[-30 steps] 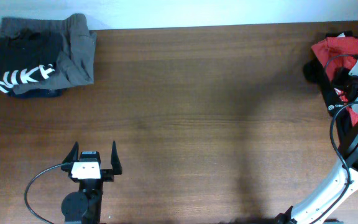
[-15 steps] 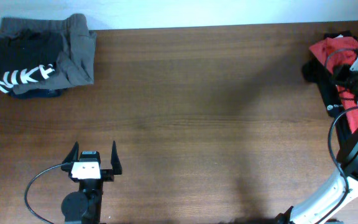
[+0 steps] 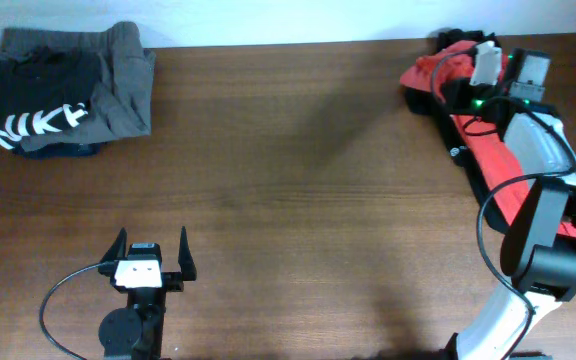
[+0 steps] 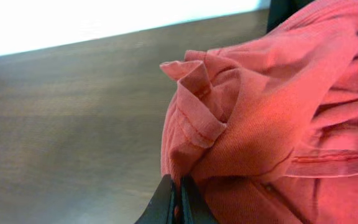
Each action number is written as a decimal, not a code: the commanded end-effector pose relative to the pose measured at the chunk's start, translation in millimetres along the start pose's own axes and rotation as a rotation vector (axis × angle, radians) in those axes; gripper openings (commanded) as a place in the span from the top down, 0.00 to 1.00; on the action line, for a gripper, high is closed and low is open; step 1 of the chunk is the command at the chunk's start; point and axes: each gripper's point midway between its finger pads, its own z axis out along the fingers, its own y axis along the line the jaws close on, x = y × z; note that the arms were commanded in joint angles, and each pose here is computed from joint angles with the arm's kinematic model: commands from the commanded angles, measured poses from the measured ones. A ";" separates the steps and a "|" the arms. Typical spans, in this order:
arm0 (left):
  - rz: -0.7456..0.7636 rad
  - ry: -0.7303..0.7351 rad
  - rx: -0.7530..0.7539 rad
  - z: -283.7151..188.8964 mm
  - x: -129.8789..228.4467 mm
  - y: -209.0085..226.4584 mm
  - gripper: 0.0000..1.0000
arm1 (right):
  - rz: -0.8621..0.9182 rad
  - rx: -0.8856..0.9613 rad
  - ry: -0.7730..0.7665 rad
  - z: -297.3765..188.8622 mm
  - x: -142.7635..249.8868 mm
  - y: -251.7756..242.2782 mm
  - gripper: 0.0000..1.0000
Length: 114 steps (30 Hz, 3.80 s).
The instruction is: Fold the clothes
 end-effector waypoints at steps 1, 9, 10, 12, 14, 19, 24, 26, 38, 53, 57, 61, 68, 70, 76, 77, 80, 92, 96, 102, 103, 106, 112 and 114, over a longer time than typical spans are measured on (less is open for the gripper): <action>0.015 -0.001 0.006 0.0 1.3 -0.6 0.01 | -0.051 -0.083 -0.001 -1.6 -9.7 50.2 0.96; 0.015 -0.001 0.006 0.0 1.3 -0.6 0.01 | -0.132 -0.221 0.154 24.5 34.0 148.5 0.96; 0.015 -0.001 0.006 0.0 1.3 -0.6 0.01 | -0.145 -0.235 0.161 26.3 36.9 158.1 0.96; 0.015 -0.001 0.006 0.0 1.3 -0.6 0.01 | -0.172 -0.261 0.173 29.2 42.6 178.3 0.96; 0.015 -0.001 0.006 0.0 1.3 -0.6 0.01 | -0.191 -0.280 0.180 30.3 46.4 191.9 0.96; 0.015 -0.001 0.006 0.0 1.3 -0.6 0.01 | -0.222 -0.323 0.238 31.9 67.0 223.9 0.96; 0.015 -0.001 0.006 0.0 1.3 -0.6 0.01 | -0.290 -0.401 0.356 28.7 112.2 283.6 0.96; 0.015 -0.001 0.006 0.0 1.3 -0.6 0.01 | -0.319 -0.429 0.386 26.2 126.5 303.9 0.96; 0.015 -0.001 0.006 0.0 1.3 -0.6 0.01 | -0.429 -0.519 0.449 14.6 170.2 369.4 0.77; 0.015 -0.001 0.006 0.0 1.3 -0.6 0.01 | -0.287 0.117 0.429 -43.7 85.3 226.2 0.02; 0.016 -0.001 0.006 0.0 1.3 -0.6 0.01 | -0.174 0.022 0.578 -61.0 111.8 218.6 0.01; 0.015 -0.001 0.006 0.0 1.3 -0.6 0.01 | -0.053 0.152 0.593 -66.3 114.2 195.9 0.01; 0.016 -0.001 0.006 0.0 1.3 -0.6 0.01 | 0.472 0.736 0.479 -113.8 110.7 87.2 0.01; 0.015 -0.001 0.006 0.0 1.3 -0.6 0.01 | 0.593 0.818 0.491 -132.6 117.3 63.4 0.01; 0.015 -0.001 0.006 0.0 1.3 -0.6 0.01 | 0.818 0.922 0.555 -174.6 135.0 18.6 0.01; 0.015 -0.001 0.006 0.0 1.3 -0.6 0.01 | 0.841 0.938 0.567 -180.8 138.6 12.7 0.01; 0.015 -0.001 0.006 0.0 1.3 -0.6 0.01 | 0.877 0.964 0.597 -188.3 149.9 3.1 0.01; 0.015 -0.001 0.006 0.0 1.3 -0.6 0.01 | 1.097 1.096 0.546 -207.2 181.2 -44.4 0.01; 0.015 -0.001 0.006 0.0 1.3 -0.6 0.01 | 1.160 1.118 0.548 -219.3 189.9 -57.8 0.01; 0.015 -0.001 0.006 0.0 1.3 -0.6 0.01 | 1.222 1.149 0.590 -224.8 221.1 -69.2 0.01; 0.015 -0.001 0.006 0.0 1.3 -0.6 0.01 | 1.228 1.153 0.596 -223.2 228.4 -70.9 0.01; 0.015 -0.001 0.006 0.0 1.3 -0.6 0.01 | 1.235 1.155 0.617 -218.8 245.5 -71.4 0.02; 0.015 -0.001 0.006 0.0 1.3 -0.6 0.01 | 1.201 1.123 0.644 -211.2 257.5 -71.6 0.02; 0.015 -0.001 0.006 0.0 1.3 -0.6 0.01 | 1.180 1.091 0.651 -207.5 256.0 -71.3 0.02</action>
